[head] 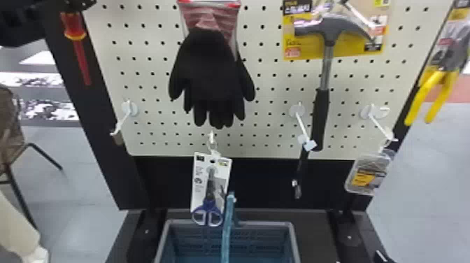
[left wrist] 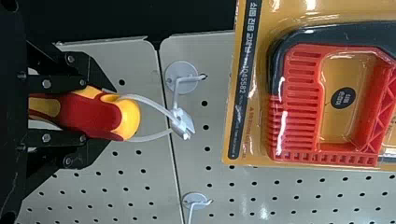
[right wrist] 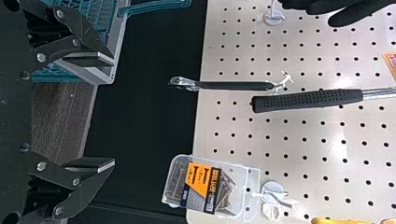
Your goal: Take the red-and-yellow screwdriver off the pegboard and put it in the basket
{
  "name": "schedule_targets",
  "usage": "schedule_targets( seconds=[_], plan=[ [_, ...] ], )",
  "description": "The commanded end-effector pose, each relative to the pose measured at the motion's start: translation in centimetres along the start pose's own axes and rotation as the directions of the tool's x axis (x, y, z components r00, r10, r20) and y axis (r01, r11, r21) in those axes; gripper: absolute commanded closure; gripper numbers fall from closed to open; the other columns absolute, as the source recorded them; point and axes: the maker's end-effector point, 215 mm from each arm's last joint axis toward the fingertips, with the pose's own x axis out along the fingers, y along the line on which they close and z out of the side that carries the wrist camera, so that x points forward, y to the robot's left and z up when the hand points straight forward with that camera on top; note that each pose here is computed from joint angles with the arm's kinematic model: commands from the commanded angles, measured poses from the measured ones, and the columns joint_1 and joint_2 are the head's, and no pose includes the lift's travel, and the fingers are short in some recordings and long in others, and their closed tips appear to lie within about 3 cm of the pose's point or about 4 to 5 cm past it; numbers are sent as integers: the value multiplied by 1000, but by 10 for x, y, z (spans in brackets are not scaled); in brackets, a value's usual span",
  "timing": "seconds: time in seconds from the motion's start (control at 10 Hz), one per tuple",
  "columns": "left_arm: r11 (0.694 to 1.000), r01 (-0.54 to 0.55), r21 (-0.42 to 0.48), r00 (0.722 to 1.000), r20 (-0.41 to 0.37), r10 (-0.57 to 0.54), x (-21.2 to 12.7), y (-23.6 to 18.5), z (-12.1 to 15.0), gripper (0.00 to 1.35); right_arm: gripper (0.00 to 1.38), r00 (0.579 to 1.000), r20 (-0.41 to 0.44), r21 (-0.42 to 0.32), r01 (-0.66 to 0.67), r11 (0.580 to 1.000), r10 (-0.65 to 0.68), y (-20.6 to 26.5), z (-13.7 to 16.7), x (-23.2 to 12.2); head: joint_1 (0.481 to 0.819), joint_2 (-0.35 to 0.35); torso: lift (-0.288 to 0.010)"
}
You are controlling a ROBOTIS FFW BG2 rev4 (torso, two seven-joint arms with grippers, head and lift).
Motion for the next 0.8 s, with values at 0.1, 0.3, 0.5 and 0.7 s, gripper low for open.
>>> schedule_targets(
  seconds=[0.1, 0.3, 0.5, 0.7],
  plan=[
    [1000, 1, -3, 1000, 2, -1, 0, 0, 0, 1016, 498, 1000, 0, -1, 0, 1000, 0, 0, 0, 0, 549, 0, -100],
    [1000, 1, -3, 1000, 4, -1, 0, 0, 1, 1016, 496, 1000, 1, 0, 0, 1000, 0, 0, 1, 0, 549, 0, -100],
    [1000, -4, -4, 1000, 3, 4, -1, 1, -1, 1016, 496, 1000, 1, 0, 0, 1000, 0, 0, 1, 0, 549, 0, -100],
    [1000, -7, -5, 1000, 4, 7, -1, 1, -1, 1016, 496, 1000, 1, -1, 0, 1000, 0, 0, 1, 0, 549, 0, -100]
  ],
)
